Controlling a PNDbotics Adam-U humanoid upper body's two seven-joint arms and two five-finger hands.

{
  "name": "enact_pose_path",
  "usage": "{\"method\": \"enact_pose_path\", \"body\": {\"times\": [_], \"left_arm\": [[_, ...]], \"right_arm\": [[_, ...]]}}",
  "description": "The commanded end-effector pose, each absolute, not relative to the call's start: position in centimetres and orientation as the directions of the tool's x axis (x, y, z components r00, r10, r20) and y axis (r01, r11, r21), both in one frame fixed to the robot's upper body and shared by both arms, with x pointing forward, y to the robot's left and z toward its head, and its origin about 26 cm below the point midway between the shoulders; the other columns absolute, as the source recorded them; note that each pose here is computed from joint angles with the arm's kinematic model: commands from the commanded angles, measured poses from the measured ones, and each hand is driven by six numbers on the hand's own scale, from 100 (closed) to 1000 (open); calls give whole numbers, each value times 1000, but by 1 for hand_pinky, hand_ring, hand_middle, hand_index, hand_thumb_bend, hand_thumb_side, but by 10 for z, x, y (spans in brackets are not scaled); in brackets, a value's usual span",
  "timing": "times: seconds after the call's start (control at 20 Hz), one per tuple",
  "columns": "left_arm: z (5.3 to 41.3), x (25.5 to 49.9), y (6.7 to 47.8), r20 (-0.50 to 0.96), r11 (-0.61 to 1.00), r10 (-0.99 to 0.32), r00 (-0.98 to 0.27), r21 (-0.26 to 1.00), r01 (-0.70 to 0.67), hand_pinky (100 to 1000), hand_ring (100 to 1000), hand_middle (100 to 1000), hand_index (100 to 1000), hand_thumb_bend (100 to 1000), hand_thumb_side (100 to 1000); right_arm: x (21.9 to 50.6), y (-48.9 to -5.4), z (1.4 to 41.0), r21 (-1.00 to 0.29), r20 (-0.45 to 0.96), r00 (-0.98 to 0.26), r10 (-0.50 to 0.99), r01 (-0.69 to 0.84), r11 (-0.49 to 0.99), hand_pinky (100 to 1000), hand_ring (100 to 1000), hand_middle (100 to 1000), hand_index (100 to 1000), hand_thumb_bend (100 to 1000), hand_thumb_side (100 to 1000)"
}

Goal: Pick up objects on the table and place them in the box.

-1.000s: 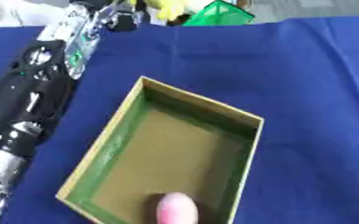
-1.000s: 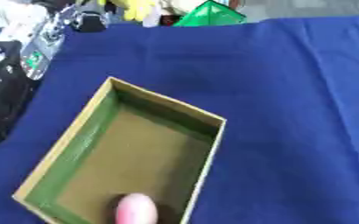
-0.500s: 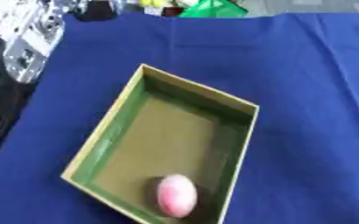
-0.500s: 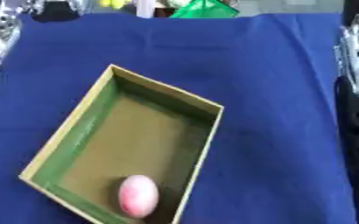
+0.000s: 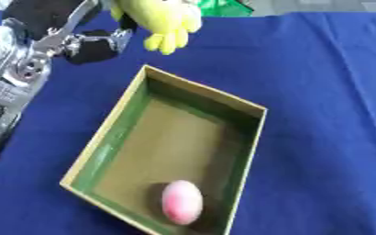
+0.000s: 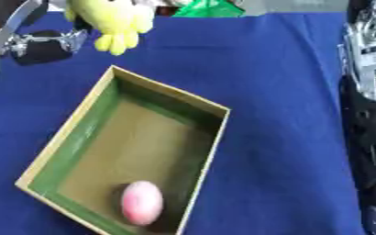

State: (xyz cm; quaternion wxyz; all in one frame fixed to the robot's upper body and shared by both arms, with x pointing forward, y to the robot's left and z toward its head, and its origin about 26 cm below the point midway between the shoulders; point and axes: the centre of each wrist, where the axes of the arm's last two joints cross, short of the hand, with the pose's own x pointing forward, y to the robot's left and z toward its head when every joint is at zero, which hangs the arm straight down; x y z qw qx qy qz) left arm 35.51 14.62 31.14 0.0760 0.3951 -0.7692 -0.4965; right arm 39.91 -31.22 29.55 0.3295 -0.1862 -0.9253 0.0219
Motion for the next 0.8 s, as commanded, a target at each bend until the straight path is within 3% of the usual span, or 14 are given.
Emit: {"method": "enact_pose_path", "body": {"times": [0.05, 0.35, 0.8], "left_arm": [[325, 335, 143, -362, 152, -625, -691, 812, -563, 361, 565, 669, 777, 100, 100], [324, 315, 126, -417, 51, -521, -744, 855, -515, 374, 572, 677, 782, 100, 100], [293, 323, 115, -350, -66, -495, -795, 928, -367, 378, 562, 676, 780, 100, 100]], "right_arm": [[394, -320, 308, -175, 571, -723, 389, 356, 918, 742, 918, 653, 837, 758, 1000], [393, -321, 306, -178, 573, -720, 391, 356, 917, 741, 918, 654, 837, 756, 1000], [391, -320, 304, -177, 579, -717, 387, 353, 919, 739, 917, 652, 836, 751, 1000]]}}
